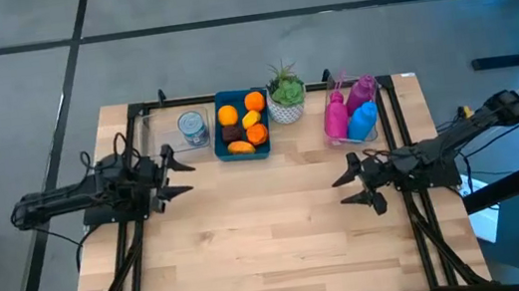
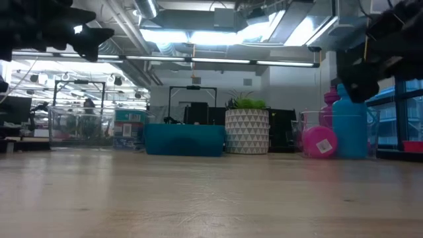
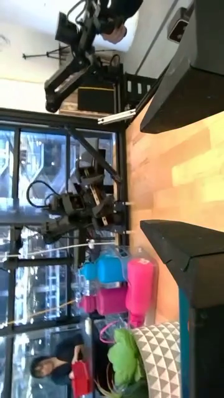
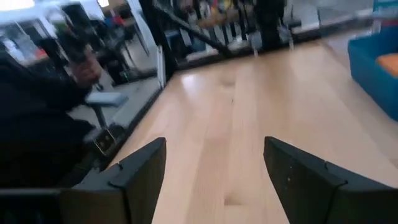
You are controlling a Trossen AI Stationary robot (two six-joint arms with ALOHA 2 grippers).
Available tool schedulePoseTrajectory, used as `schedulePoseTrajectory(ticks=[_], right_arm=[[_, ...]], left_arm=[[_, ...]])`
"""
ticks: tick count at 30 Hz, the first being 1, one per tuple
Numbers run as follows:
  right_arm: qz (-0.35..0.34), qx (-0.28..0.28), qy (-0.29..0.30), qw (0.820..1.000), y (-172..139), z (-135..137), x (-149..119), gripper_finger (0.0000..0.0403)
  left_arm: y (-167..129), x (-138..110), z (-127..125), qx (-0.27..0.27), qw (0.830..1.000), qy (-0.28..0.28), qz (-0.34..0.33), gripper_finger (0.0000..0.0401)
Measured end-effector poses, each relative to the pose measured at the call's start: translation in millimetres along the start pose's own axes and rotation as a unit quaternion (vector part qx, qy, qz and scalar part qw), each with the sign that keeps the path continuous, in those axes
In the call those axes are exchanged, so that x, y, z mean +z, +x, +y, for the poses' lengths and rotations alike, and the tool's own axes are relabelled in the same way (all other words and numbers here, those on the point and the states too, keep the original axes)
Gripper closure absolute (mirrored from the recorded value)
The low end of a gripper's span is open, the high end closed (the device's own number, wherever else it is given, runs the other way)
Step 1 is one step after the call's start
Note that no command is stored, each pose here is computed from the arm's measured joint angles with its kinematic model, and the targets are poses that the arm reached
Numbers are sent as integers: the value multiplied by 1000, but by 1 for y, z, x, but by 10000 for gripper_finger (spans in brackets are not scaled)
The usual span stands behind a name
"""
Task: Pick & Place Food Item
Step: Return to Home Position
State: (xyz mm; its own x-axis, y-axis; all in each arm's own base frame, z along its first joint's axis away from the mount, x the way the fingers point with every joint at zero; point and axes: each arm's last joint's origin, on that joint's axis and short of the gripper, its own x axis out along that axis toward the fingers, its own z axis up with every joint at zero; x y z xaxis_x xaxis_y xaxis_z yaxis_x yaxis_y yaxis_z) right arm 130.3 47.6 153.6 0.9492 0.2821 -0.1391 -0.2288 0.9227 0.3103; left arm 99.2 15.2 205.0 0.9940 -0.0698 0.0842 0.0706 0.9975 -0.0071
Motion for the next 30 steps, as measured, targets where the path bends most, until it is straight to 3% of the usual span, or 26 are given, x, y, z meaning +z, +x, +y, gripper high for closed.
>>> schedulePoseTrajectory(ticks=[6, 11, 15, 21, 26, 30], right_arm=[[1, 5, -8, 1000, -1, 0, 1, 133], [20, 1, -21, 1000, -1, -3, -3, 133], [44, -14, -20, 999, -2, -7, -7, 133], [59, -47, -35, 997, -2, -12, -11, 133], [10, -45, -81, 996, -4, -22, 3, 133], [67, -47, -35, 996, -8, -38, -4, 133]], left_arm=[[3, -17, -4, 0, 1000, 3, -4, 170], [4, -34, -8, 14, 999, 18, 31, 170], [6, -35, -14, -14, 998, 44, 35, 170], [4, -49, -17, 19, 993, 50, 109, 170], [6, -43, -20, 12, 993, 85, 76, 170], [6, -41, -20, 12, 993, 95, 64, 170]])
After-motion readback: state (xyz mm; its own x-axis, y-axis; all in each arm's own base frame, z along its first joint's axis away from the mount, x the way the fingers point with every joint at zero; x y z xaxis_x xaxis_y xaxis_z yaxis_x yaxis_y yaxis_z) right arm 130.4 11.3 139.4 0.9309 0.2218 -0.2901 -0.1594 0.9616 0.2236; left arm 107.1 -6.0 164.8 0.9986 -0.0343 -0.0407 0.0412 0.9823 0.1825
